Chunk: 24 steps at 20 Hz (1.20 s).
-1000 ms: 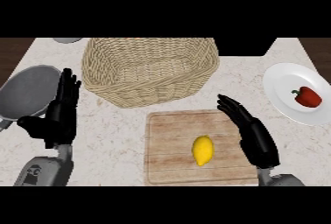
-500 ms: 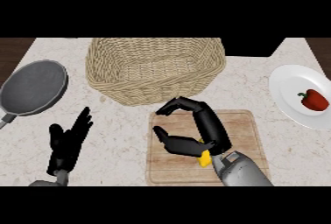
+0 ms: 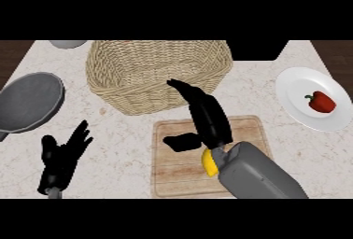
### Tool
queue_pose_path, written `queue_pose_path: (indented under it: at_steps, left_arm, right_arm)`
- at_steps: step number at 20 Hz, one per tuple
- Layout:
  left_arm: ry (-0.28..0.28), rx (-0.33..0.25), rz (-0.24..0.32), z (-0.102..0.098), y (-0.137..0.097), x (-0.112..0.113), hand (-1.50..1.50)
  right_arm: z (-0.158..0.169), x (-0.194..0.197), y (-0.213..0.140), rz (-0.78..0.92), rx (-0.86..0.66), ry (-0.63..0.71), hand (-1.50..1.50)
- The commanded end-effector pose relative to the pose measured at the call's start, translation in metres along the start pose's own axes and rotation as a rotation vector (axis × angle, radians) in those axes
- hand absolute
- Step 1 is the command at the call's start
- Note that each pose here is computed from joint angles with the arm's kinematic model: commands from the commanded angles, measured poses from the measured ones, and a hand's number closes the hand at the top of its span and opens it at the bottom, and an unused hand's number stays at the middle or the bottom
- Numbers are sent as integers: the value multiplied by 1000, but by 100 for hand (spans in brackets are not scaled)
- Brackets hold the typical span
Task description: Pick the lemon from the cutting board and place it in the basket
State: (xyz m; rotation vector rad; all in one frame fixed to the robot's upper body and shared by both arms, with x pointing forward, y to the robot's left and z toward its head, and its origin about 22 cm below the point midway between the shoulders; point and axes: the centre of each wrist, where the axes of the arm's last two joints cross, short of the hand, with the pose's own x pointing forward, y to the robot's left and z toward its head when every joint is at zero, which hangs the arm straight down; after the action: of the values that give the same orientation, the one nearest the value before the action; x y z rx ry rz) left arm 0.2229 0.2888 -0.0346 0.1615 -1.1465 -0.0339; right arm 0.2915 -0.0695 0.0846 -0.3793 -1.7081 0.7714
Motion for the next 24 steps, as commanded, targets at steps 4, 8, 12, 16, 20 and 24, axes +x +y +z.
queue_pose_path:
  at_steps: [4, 8, 12, 16, 20, 24]
  left_arm:
    - [169, 45, -17, 17, 16, -41, 0]
    - [158, 7, -1, 18, 12, -39, 0]
    - [145, 19, 0, 16, 17, -27, 0]
    - [172, 28, 5, 22, 25, -37, 0]
    - [150, 34, 24, 22, 22, -32, 0]
    - [147, 24, 4, 24, 22, -36, 0]
  right_arm:
    - [-22, 48, -70, 435, 13, 141, -150]
    - [-27, 103, -102, 543, 93, 200, -150]
    - [-23, 120, -115, 601, 297, 290, -150]
    - [-16, 121, -131, 634, 403, 330, -150]
    - [-13, 129, -156, 655, 439, 350, -150]
    - [-15, 139, -163, 634, 462, 373, -150]
